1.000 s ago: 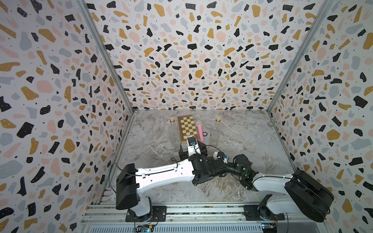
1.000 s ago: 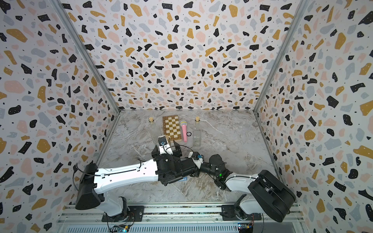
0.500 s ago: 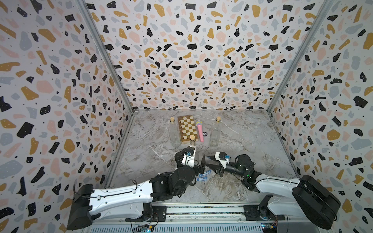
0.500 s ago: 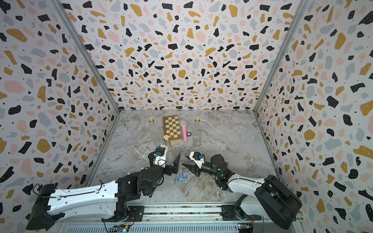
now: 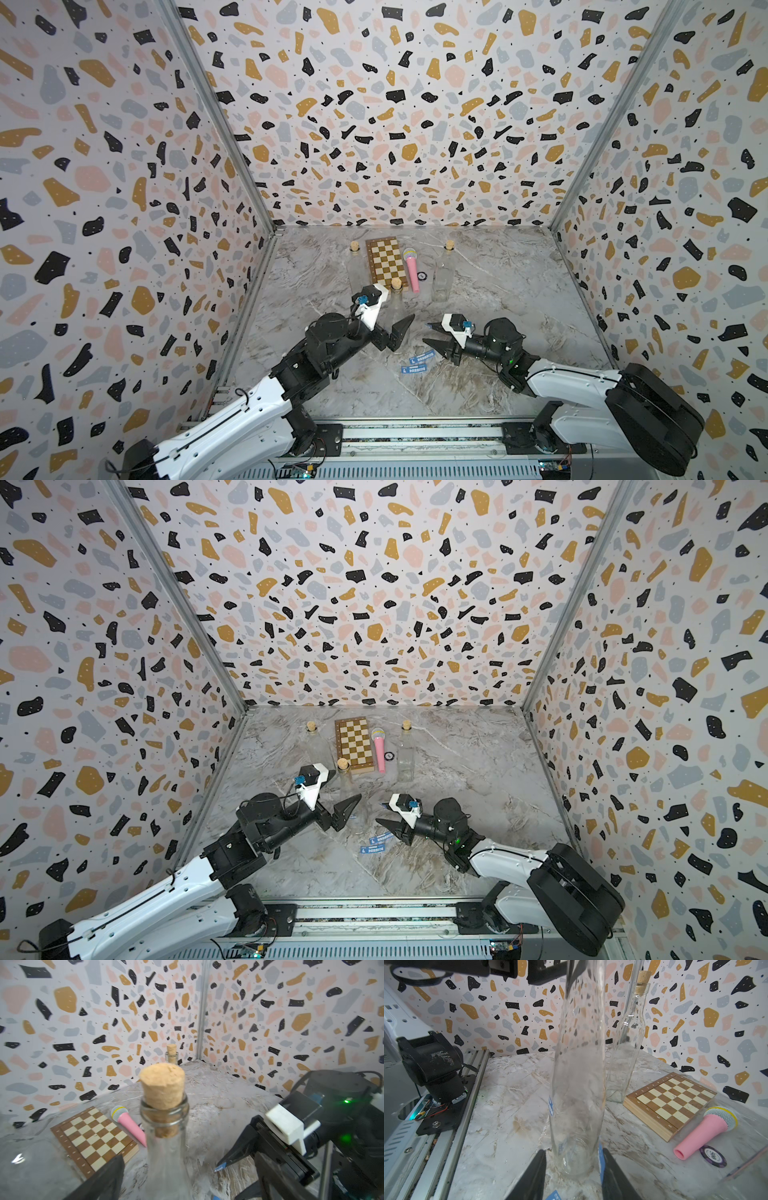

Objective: Remove the label from the bottle
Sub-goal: Hold the bottle at the center of the board, then tear open the label from the bottle.

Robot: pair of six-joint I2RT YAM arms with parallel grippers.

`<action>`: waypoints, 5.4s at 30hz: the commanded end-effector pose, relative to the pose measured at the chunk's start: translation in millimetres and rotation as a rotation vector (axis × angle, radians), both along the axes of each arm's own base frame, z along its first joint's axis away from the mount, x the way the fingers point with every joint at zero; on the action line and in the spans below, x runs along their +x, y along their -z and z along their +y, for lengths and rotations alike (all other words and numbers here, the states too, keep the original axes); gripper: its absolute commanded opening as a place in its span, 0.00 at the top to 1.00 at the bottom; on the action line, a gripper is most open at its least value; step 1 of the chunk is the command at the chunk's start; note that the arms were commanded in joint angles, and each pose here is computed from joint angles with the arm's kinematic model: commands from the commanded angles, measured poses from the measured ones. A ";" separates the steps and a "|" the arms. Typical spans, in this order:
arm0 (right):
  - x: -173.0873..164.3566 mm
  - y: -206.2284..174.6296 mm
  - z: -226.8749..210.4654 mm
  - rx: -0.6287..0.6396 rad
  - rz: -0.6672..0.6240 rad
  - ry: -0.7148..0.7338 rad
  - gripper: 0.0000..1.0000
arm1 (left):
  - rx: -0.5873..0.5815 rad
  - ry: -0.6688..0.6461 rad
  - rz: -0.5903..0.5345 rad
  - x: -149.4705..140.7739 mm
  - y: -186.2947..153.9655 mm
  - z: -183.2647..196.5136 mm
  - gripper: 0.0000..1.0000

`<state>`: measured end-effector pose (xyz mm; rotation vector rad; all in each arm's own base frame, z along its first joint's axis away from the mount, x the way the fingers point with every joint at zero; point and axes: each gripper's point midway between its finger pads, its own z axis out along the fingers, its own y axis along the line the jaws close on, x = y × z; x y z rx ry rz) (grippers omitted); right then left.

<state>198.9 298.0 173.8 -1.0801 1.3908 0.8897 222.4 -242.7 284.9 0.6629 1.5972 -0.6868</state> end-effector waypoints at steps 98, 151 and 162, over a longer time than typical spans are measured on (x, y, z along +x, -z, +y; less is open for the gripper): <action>17.7 -3.6 74.7 0.068 -0.004 -0.177 0.63 | -0.092 -0.646 0.027 64.8 1.9 31.1 1.00; 39.7 -6.0 86.3 0.088 0.021 -0.045 0.83 | -0.114 -0.605 0.032 55.9 0.9 21.6 1.00; 45.9 -4.5 91.0 0.098 0.041 -0.014 0.91 | -0.125 -0.608 0.032 54.7 1.2 24.2 1.00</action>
